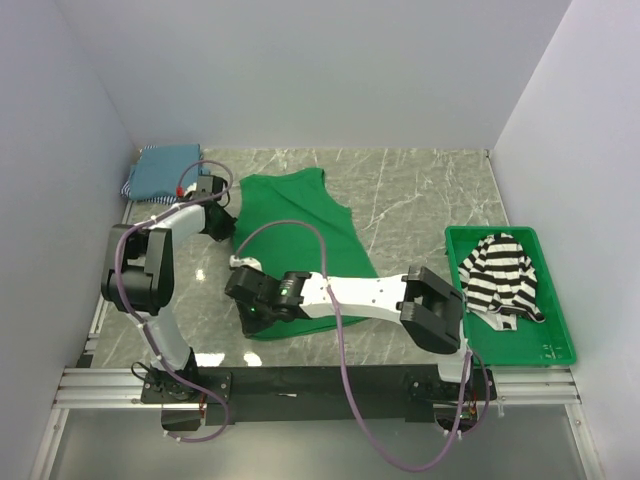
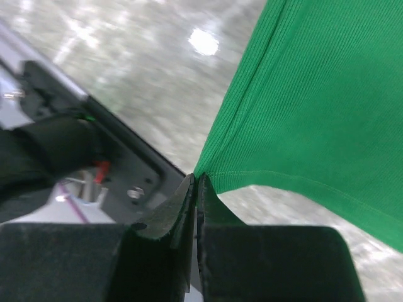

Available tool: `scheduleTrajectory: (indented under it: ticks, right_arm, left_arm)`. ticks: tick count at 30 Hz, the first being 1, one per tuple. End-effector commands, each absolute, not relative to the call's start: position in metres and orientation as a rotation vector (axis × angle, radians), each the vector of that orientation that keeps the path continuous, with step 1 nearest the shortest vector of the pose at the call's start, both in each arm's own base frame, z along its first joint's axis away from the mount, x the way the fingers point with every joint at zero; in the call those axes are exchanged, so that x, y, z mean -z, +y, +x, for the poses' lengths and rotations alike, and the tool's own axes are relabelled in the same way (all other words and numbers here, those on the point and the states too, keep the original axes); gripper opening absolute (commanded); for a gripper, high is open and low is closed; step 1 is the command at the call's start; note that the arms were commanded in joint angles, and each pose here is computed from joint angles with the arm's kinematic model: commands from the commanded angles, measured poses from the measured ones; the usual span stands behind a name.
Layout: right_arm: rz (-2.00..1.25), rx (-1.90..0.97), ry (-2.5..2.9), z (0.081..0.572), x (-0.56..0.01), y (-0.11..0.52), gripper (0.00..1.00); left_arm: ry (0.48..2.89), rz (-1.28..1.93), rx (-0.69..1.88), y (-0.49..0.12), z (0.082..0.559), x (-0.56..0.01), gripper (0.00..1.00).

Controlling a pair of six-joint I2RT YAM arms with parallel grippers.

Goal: Fold and stack the tank tops
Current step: Fold the tank top

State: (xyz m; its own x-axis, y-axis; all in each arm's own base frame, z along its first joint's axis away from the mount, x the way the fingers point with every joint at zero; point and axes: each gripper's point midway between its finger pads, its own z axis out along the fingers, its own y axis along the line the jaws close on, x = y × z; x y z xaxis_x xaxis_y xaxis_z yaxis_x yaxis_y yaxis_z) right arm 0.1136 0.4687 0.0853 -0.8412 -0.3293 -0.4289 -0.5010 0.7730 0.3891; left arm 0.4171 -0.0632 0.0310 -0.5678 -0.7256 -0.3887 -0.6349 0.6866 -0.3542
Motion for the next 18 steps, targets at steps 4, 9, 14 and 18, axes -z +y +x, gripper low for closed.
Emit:
scheduleTrajectory:
  ticks: [4, 9, 14, 18]
  right_arm:
    - [-0.694, -0.903, 2.567, 0.108, -0.124, 0.506, 0.00]
    - [-0.612, -0.954, 2.565, 0.122, -0.127, 0.491, 0.00]
    - [-0.529, -0.939, 2.588, 0.131, -0.114, 0.458, 0.00]
    - [-0.471, -0.935, 2.592, 0.134, -0.105, 0.441, 0.00]
  left_arm:
    - [2.239, -1.104, 0.029, -0.020, 0.433, -0.080, 0.00]
    - [2.234, -1.070, 0.068, -0.026, 0.443, -0.094, 0.01]
    - [2.251, -0.994, 0.133, -0.055, 0.453, -0.109, 0.01]
    - [2.275, -0.939, 0.152, -0.080, 0.460, -0.109, 0.01]
